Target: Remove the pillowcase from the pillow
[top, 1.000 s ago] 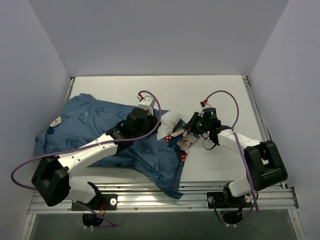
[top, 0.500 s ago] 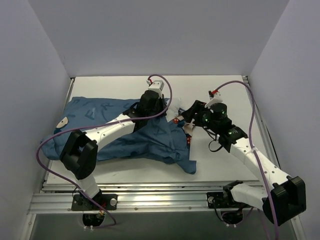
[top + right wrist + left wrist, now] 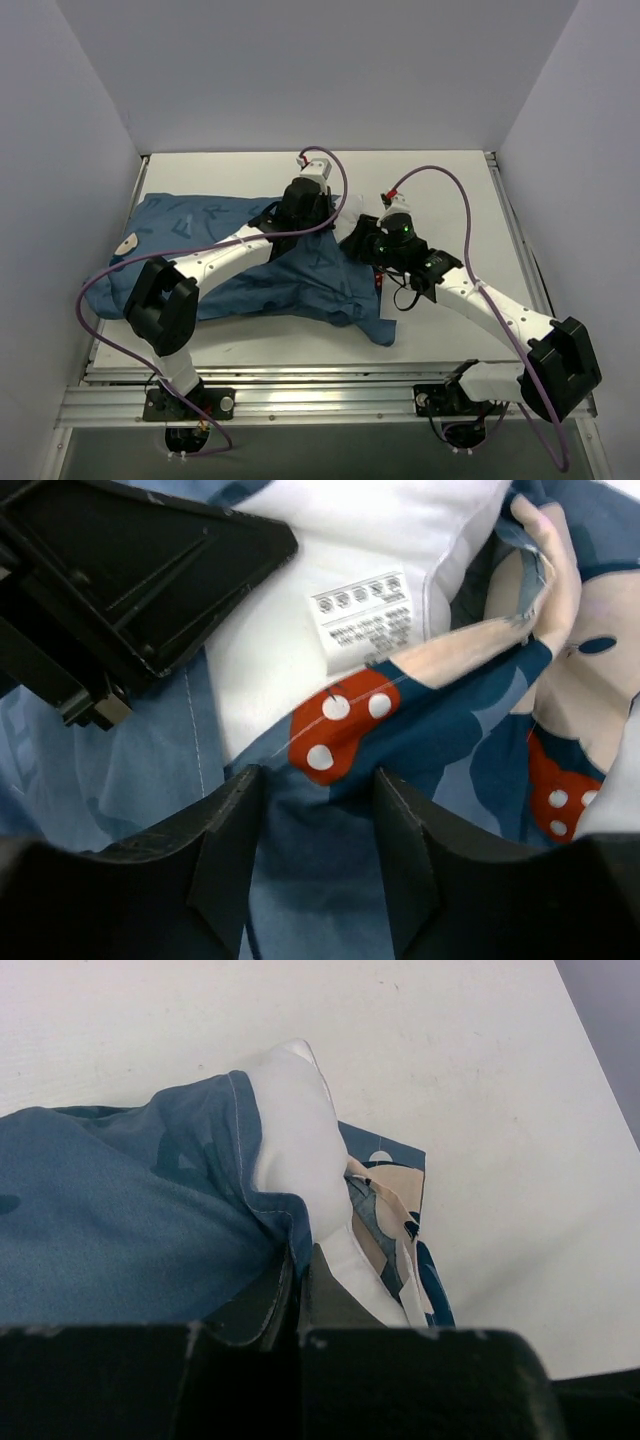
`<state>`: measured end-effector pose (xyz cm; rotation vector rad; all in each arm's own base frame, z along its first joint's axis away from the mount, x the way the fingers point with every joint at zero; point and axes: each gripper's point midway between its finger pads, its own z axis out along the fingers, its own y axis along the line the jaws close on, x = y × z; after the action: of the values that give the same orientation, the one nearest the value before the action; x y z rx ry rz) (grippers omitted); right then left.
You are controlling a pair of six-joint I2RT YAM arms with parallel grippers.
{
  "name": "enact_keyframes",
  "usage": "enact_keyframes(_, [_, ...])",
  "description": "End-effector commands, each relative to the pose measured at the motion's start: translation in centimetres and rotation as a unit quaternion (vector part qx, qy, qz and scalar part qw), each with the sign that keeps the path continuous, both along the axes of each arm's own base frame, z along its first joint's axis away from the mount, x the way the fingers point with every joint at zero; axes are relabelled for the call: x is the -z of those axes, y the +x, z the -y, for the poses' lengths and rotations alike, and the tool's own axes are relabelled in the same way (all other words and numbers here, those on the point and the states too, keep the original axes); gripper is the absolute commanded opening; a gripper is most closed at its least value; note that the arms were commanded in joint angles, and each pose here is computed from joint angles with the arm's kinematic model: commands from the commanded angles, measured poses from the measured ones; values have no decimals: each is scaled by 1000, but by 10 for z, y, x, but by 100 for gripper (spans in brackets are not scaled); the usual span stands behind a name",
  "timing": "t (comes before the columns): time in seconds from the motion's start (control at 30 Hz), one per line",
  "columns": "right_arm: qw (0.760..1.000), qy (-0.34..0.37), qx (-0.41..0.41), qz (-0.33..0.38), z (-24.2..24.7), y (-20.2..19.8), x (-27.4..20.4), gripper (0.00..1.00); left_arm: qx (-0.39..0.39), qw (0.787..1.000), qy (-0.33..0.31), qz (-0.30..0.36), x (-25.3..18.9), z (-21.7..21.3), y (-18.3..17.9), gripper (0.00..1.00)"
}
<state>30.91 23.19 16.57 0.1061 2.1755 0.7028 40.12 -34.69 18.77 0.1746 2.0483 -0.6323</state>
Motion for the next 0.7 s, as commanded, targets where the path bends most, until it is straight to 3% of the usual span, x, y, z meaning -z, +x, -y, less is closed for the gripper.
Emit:
enact_keyframes(0.0, [999, -15, 48, 0, 14, 0, 10, 41, 10, 999, -33, 41, -37, 17, 14, 2])
enact_keyframes(0.03, [998, -18, 52, -3, 17, -2, 15, 35, 8, 999, -32, 41, -36, 18, 16, 2])
enact_keyframes(0.07, [998, -23, 55, -7, 20, -5, 20, 23, 7, 999, -32, 41, -36, 18, 17, 2])
enact_keyframes(0.2, [995, -49, 81, -17, 41, -17, 36, 0, -11, 998, -37, 43, -39, 10, 26, 2])
enact_keyframes(0.47, [986, -88, 126, -66, 87, -56, 80, 0, -99, 991, -73, 48, -68, -47, 70, 2])
enact_keyframes(0.67, [983, -55, 141, -102, 101, -67, 102, 0, -128, 981, -136, 47, -99, -73, 91, 2])
